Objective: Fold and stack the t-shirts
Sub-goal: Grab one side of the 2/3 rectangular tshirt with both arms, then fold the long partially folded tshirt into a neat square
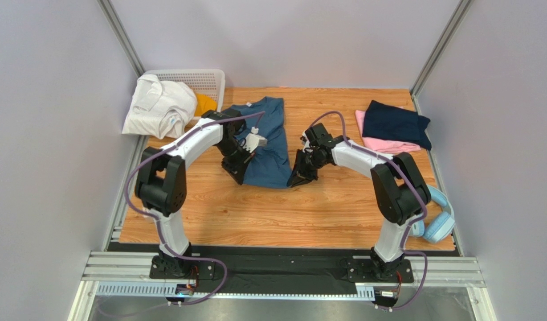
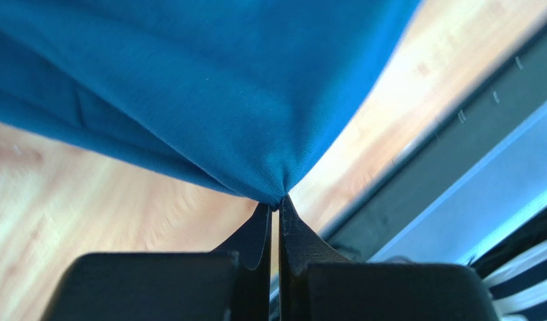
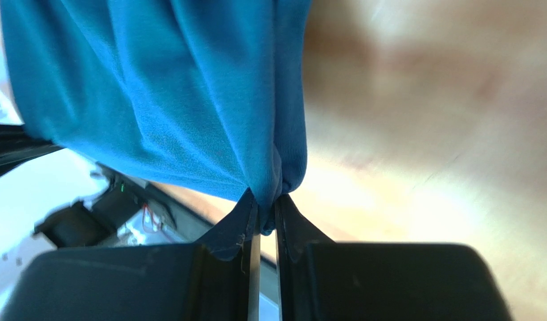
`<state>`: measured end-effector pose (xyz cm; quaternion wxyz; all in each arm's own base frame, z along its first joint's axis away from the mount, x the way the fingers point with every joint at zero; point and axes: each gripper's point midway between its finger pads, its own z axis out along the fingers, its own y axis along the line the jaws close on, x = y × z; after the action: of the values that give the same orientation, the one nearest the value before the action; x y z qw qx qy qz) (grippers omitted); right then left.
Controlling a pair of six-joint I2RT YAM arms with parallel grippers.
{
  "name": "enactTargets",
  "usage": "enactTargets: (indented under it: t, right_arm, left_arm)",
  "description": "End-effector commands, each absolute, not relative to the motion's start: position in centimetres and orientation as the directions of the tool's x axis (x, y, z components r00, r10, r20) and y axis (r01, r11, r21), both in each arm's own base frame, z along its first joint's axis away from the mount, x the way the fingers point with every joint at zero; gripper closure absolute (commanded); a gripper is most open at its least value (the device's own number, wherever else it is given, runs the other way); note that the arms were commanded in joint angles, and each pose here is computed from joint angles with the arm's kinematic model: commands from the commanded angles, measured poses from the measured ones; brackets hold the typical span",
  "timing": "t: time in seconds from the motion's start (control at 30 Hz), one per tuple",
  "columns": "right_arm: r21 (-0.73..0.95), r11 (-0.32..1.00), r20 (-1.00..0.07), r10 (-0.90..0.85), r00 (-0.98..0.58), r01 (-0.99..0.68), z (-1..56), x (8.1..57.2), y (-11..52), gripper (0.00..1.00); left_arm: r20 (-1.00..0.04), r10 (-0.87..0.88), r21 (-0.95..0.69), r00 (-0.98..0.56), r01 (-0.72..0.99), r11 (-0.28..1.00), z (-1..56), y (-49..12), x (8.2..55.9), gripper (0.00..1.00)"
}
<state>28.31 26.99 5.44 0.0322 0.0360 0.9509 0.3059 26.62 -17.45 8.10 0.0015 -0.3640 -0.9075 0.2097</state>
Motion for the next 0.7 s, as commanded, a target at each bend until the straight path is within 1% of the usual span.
enactTargets:
  t: [0.0,0.07,0.1,0.13,0.17,0.27,0.3,0.33,0.47,0.53,0.67]
  right_arm:
    - [0.581,0.814,-0.056,0.053,-0.997,0.011,7.6,24.6,26.3,0.98]
    - [0.595,0.803,-0.058,0.047,-0.997,0.003,8.8,22.9,26.4,0.98]
    - [0.592,0.806,-0.052,0.033,-0.998,-0.004,8.8,21.7,26.3,0.98]
    - [0.59,0.807,-0.048,0.041,-0.998,0.005,9.1,21.1,26.3,0.98]
    - [0.601,0.799,-0.065,0.043,-0.997,-0.005,10.1,20.4,26.2,0.98]
    - [0.598,0.801,-0.047,0.044,-0.998,0.007,10.7,18.1,26.0,0.98]
    - [0.605,0.796,-0.059,0.041,-0.997,-0.003,11.4,17.5,25.9,0.98]
    - [0.608,0.794,-0.065,0.043,-0.997,-0.005,11.8,17.1,25.8,0.97]
    - [0.625,0.781,-0.051,0.061,-0.997,0.016,13.4,15.8,25.7,0.96]
    - [0.636,0.772,-0.058,0.057,-0.997,0.007,14.3,15.8,26.0,0.96]
    - [0.627,0.779,-0.029,0.048,-0.998,0.019,14.8,15.7,26.4,0.96]
  left_arm:
    - [-0.112,0.769,-0.427,-0.63,0.729,0.535,11.8,-14.4,20.6,1.0]
    - [-0.123,0.783,-0.427,-0.61,0.744,0.513,12.3,-13.9,19.4,1.0]
    - [-0.105,0.786,-0.438,-0.609,0.738,0.513,11.9,-13.5,18.5,1.0]
    - [-0.104,0.789,-0.44,-0.605,0.74,0.509,11.9,-13.3,18.1,1.0]
    - [-0.099,0.79,-0.444,-0.605,0.737,0.509,11.8,-13.0,17.4,1.0]
    - [-0.092,0.795,-0.458,-0.6,0.734,0.501,11.7,-12.7,16.2,1.0]
    - [-0.096,0.795,-0.47,-0.598,0.732,0.493,11.9,-12.8,15.9,1.0]
    - [-0.083,0.798,-0.484,-0.597,0.724,0.491,12.0,-12.6,15.3,1.0]
    - [-0.094,0.811,-0.496,-0.578,0.733,0.465,12.7,-12.3,14.3,1.0]
    - [-0.097,0.814,-0.495,-0.573,0.737,0.46,13.3,-12.1,13.9,1.0]
    - [-0.126,0.814,-0.478,-0.566,0.754,0.451,14.6,-12.1,14.0,1.0]
